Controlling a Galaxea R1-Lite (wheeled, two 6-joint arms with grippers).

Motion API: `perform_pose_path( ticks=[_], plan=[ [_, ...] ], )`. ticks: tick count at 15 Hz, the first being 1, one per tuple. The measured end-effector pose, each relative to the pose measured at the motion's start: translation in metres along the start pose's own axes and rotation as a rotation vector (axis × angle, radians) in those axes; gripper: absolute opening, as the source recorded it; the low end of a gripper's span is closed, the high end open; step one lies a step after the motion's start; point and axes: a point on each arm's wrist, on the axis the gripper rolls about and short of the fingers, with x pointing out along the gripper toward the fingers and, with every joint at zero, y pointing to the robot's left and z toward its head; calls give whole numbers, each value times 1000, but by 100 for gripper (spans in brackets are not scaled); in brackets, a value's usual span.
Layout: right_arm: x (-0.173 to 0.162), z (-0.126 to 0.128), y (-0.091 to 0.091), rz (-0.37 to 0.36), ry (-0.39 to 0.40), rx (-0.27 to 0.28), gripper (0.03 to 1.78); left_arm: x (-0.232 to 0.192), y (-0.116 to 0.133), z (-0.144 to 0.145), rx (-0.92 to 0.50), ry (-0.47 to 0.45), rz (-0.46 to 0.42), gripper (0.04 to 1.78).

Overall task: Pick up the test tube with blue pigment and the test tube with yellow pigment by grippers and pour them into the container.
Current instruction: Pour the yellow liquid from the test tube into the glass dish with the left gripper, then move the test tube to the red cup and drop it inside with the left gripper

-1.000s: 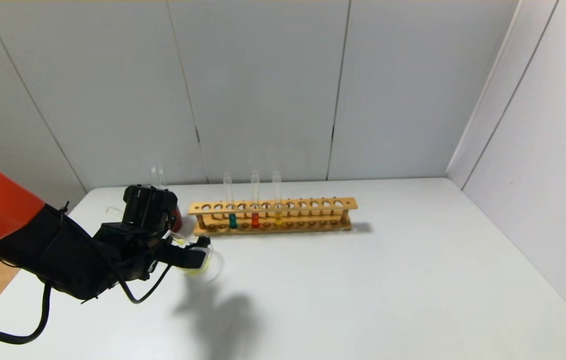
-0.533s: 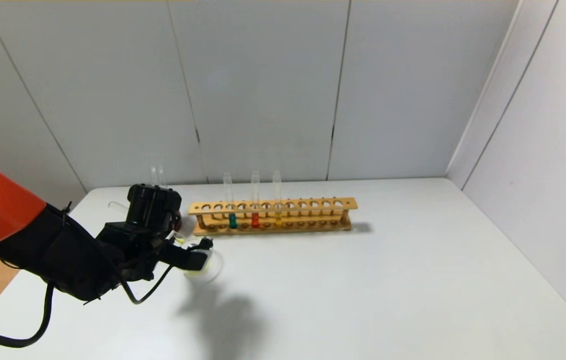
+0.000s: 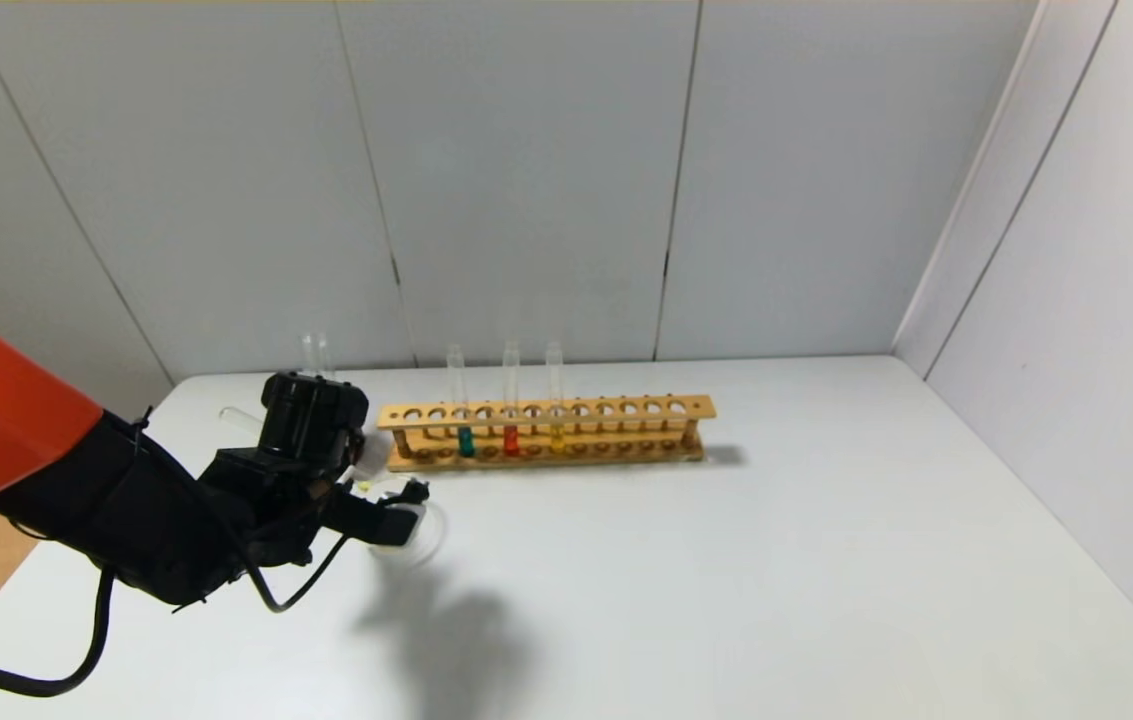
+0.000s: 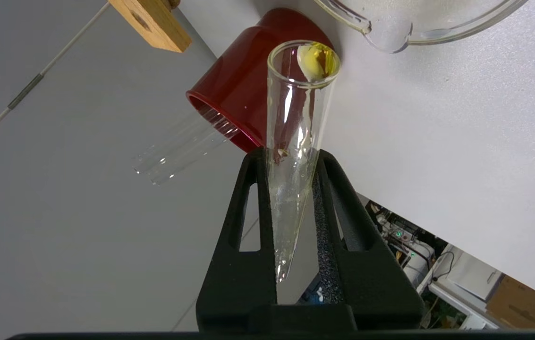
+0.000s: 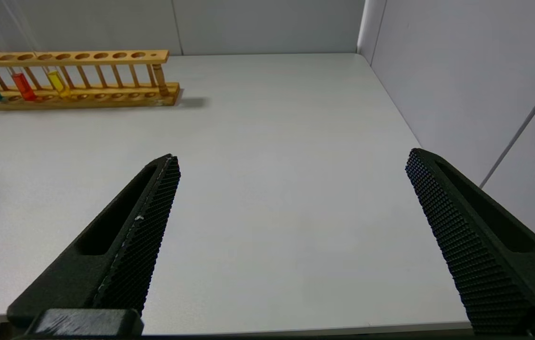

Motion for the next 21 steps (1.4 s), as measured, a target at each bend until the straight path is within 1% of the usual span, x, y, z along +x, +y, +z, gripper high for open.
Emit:
perform_pose_path(
  ticks=[3,5,6,9,10,13,16,19,21],
  plan=[
    [0,0,0,0,0,0,175,-13,5,-5,-31,-21,39,30],
    [0,0,0,0,0,0,175,-30,12,-14,-116,-54,94,30],
    [0,0,0,0,0,0,175,-40,16,-21,-188,-74,126,30],
    [0,0,0,0,0,0,175,-67,25,-38,-536,-122,203,30],
    [0,0,0,0,0,0,175,-73,27,-42,-684,-142,217,30],
    [0,0,0,0,0,0,175,-82,33,-48,-1140,-207,228,30],
    [0,0,0,0,0,0,175,-87,40,-56,-1511,-273,233,30],
    [0,0,0,0,0,0,175,-81,52,-65,-1786,-316,242,30],
    [0,0,0,0,0,0,175,-70,59,-78,-1884,-338,251,30]
  ],
)
